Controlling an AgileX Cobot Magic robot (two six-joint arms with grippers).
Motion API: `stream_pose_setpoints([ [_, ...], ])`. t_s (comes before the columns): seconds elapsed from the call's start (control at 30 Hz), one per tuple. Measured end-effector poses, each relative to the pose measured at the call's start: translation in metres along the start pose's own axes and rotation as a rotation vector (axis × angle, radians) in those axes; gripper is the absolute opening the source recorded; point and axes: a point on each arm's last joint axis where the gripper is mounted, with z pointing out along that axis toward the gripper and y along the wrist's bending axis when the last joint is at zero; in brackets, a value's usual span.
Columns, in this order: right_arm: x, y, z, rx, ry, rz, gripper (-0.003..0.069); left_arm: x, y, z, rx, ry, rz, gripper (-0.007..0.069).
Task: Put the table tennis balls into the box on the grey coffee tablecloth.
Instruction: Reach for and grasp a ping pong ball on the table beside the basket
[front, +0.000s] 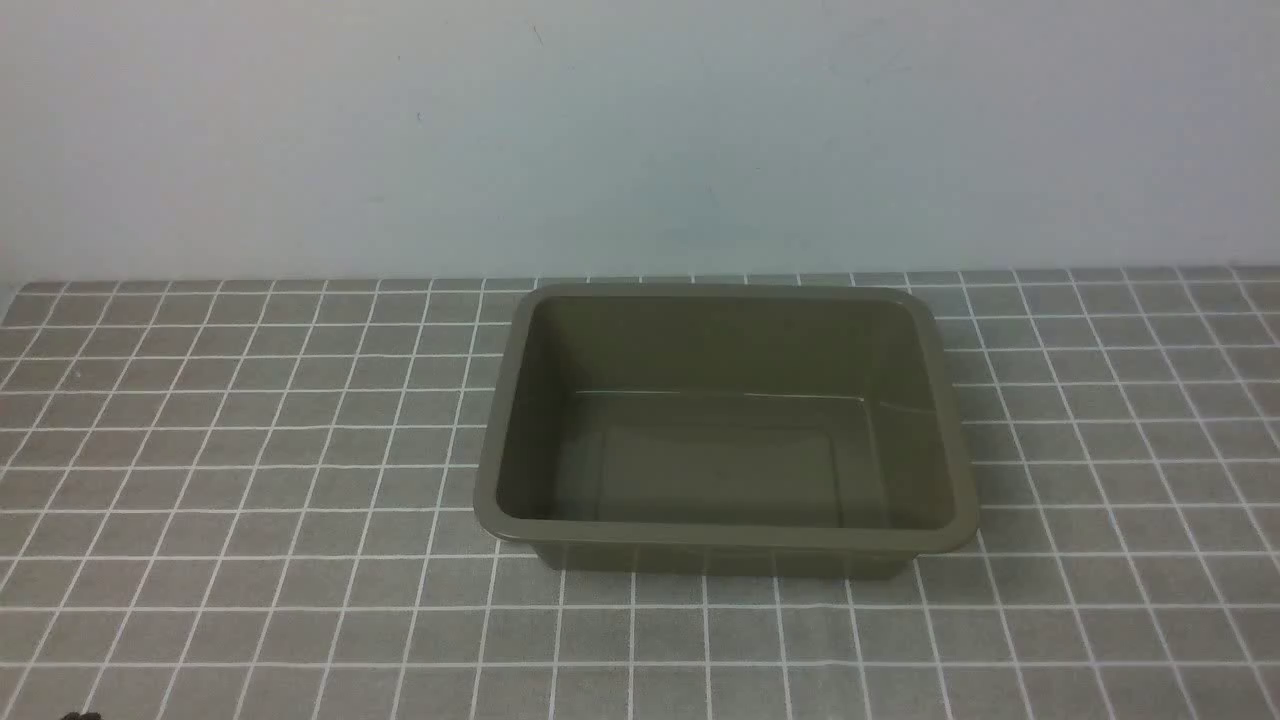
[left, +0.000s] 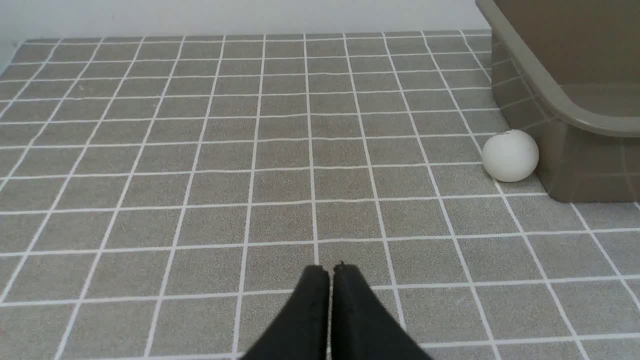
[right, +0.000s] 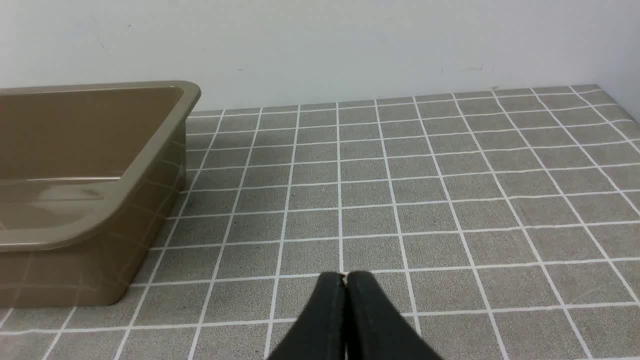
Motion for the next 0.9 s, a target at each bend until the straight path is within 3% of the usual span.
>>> stream_pose_setpoints([
  [0.9, 0.0000, 0.0000, 0.0000, 0.000, 0.000, 0.000, -0.0009, 0.0000, 0.0001, 0.0000, -0.001, 0.000, 0.016, -0.0005],
])
